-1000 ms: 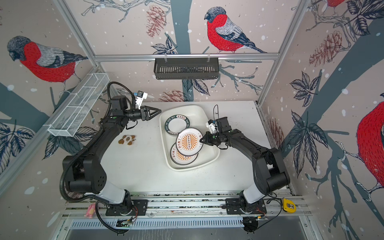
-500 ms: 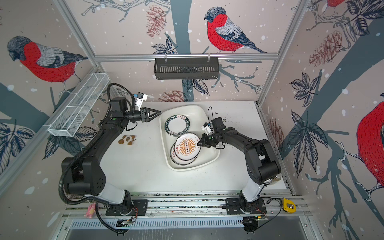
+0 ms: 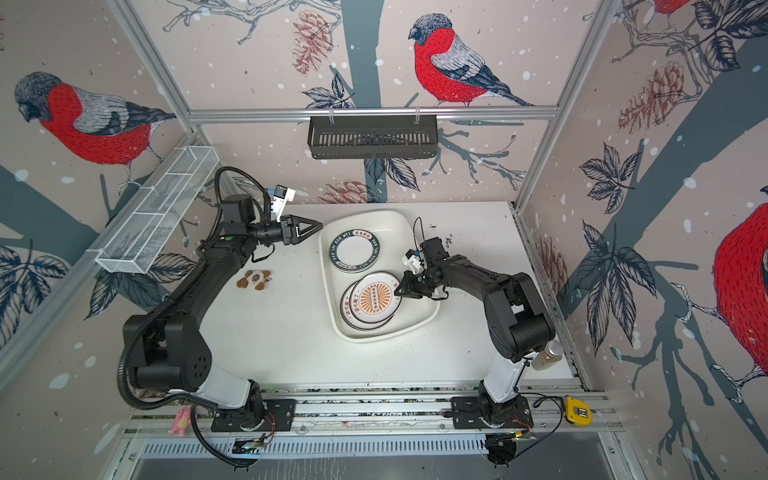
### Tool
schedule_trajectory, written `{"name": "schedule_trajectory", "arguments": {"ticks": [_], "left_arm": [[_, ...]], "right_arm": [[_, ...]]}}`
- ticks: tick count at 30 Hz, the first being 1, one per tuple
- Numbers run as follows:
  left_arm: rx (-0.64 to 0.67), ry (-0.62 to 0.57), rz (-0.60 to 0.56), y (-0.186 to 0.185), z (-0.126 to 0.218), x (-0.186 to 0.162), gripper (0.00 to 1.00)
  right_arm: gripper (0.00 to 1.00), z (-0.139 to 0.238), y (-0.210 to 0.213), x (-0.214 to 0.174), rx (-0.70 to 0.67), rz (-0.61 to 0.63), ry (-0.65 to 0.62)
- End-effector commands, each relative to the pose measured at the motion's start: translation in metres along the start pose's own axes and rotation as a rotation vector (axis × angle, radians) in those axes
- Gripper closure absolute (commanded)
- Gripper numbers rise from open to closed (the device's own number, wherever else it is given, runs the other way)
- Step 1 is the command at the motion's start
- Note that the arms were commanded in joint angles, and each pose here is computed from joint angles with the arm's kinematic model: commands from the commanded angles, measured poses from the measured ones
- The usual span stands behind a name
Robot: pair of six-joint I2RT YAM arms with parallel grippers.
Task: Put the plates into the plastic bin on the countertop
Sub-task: 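Lay the orange plate flat onto the other orange plate and open the right gripper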
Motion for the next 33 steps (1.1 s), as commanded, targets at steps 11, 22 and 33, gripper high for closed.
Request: {"name": "schedule_trajectory", "arguments": {"ticks": [11,22,33], "left_arm": [[-0.024,-0.007,-0.002,0.002,0.000,-0.002,0.33],[-0.030,-0.007,0.004,0.002,-0.001,-0.003,0.33],[-0.030,-0.010,-0.001,0.001,0.000,-0.002,0.33]], "right_arm": [[0.78,-0.005,-0.010,-0.003,-0.056,0.013,0.016],[0.75,-0.010,-0.011,-0.004,-0.100,0.024,0.035],[0.72,-0.003,-0.005,0.001,-0.129,0.047,0.005]]}}
Point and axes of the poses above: each gripper's point midway between its finger pads, its own z axis back along the fingers, its own y axis along the line the jaws close on, x = y × z, the point moved 4 cm from there along z, back along the fingers
